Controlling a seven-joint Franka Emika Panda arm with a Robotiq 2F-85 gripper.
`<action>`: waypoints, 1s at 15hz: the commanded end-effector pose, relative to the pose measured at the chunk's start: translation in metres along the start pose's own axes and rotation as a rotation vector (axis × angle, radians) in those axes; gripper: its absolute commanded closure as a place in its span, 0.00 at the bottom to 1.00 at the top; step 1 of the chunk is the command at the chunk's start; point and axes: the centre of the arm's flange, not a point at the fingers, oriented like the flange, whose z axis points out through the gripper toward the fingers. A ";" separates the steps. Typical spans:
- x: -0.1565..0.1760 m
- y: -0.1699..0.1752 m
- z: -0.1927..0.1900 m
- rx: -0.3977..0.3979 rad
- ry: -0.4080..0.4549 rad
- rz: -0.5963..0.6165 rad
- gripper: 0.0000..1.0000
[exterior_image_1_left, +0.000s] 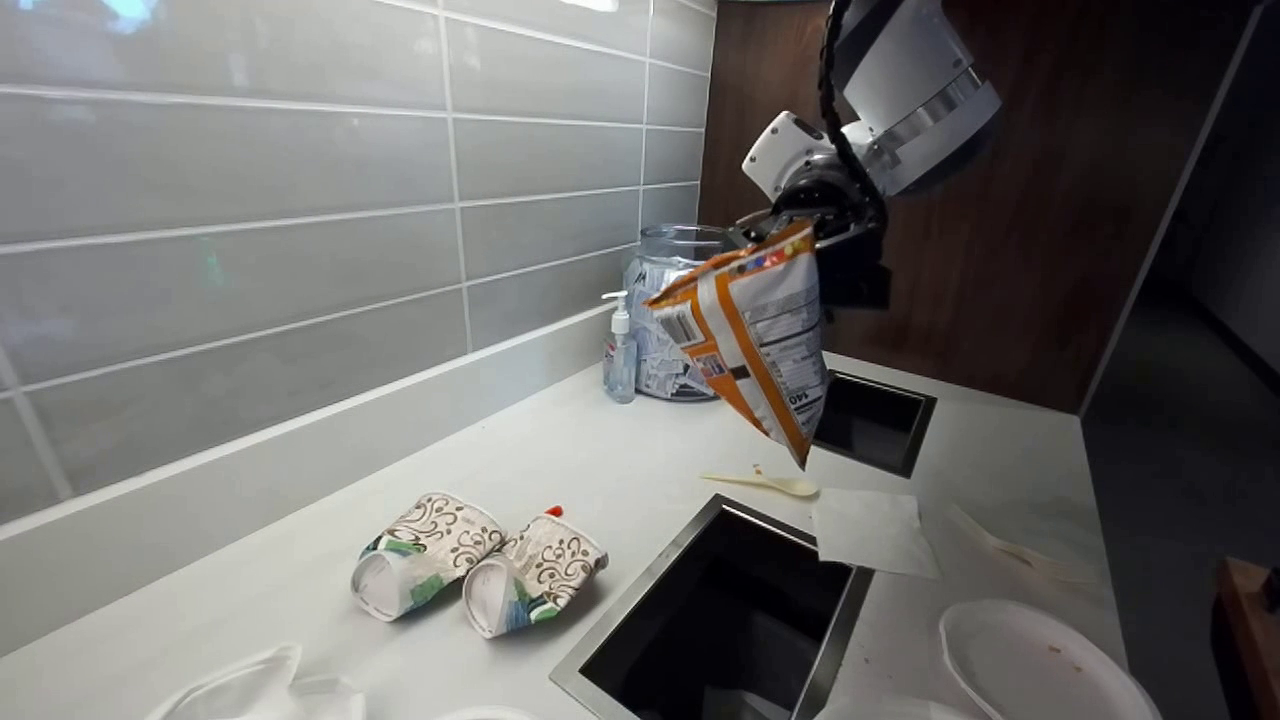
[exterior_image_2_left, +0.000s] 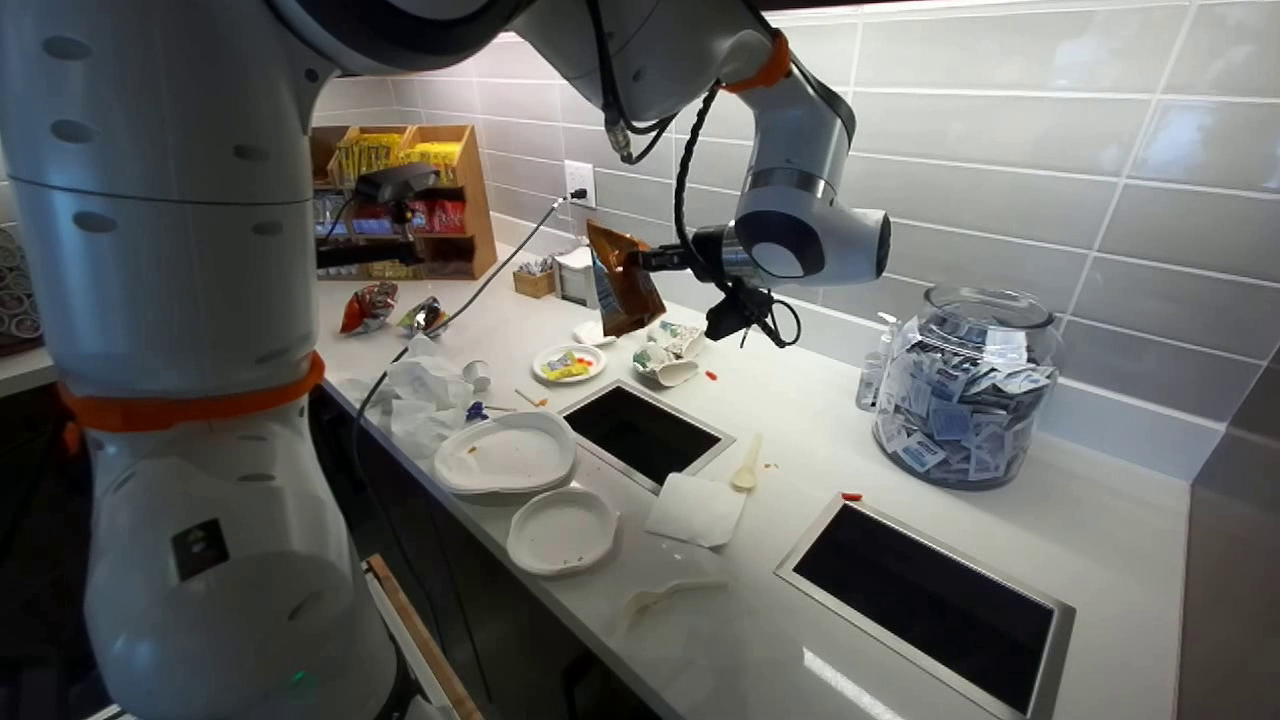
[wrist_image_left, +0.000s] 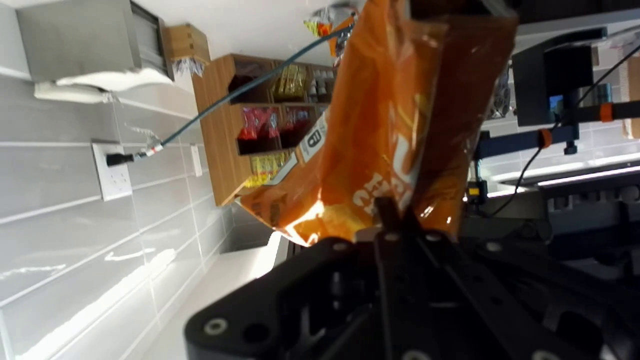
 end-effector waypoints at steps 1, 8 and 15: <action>0.005 -0.002 -0.002 -0.031 0.074 -0.076 1.00; 0.012 0.002 -0.005 -0.069 -0.052 -0.087 1.00; 0.010 -0.003 -0.003 -0.008 -0.058 -0.097 1.00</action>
